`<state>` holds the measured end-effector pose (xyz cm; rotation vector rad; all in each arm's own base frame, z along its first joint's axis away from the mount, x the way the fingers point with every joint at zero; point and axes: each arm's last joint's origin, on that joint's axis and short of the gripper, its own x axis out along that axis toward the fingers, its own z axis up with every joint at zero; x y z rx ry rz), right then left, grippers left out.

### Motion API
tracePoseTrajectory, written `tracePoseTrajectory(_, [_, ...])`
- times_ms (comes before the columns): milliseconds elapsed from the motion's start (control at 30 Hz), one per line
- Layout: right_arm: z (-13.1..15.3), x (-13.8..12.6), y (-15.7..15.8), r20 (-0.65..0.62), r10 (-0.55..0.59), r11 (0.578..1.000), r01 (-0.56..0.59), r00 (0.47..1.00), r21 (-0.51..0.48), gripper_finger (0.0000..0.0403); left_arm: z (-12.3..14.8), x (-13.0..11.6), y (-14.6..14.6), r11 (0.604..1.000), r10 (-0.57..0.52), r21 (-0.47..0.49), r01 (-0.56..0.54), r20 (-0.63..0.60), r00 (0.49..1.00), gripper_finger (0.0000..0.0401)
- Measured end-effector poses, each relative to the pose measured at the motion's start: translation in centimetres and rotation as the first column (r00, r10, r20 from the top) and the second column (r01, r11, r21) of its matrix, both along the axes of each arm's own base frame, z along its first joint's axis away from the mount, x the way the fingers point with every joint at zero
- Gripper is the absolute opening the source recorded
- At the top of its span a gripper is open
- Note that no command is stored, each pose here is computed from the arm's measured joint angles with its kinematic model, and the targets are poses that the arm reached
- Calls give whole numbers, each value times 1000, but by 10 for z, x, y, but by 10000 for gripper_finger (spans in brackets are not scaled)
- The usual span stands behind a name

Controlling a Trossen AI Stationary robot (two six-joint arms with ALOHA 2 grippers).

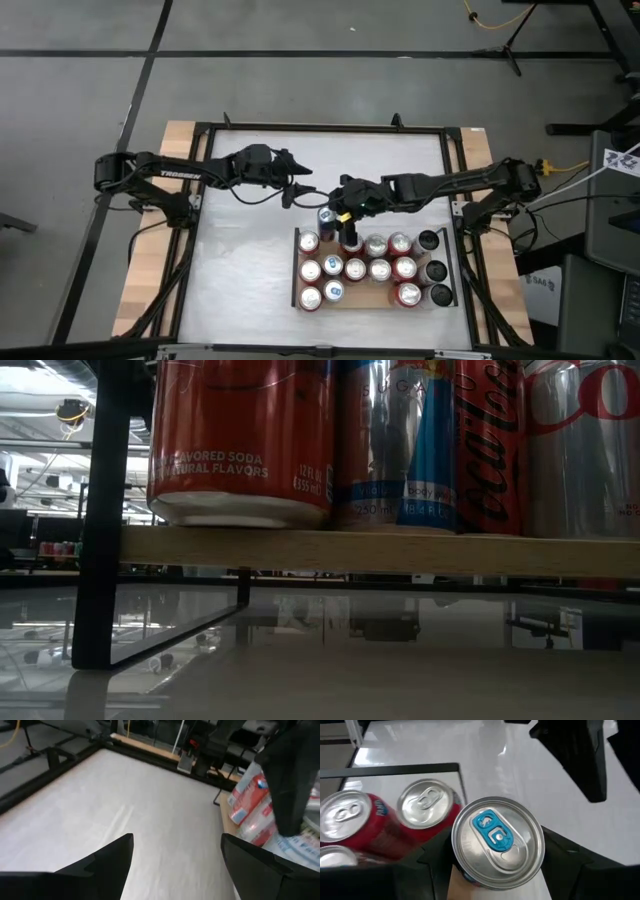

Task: Place canned beverage on shelf
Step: Put the blue soda can on the shelf

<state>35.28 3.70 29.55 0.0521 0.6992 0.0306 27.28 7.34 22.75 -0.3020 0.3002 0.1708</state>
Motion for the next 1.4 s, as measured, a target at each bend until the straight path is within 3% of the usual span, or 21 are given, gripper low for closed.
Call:
tracePoseTrajectory(767, [-18, 6, 14, -70, -20, 999, 23, 997, 40, 230, -43, 17, -4, 999, -42, -40, 36, -157, 987, 295])
tracePoseTrajectory(1300, [-23, 9, 16, -90, 11, 998, -5, 996, 65, 230, -41, 18, 3, 999, -28, -32, 24, -151, 988, 294])
tracePoseTrajectory(1400, [-23, 9, 16, -89, 12, 998, -6, 996, 65, 230, -33, 21, 9, 996, -84, -44, 79, -122, 989, 285])
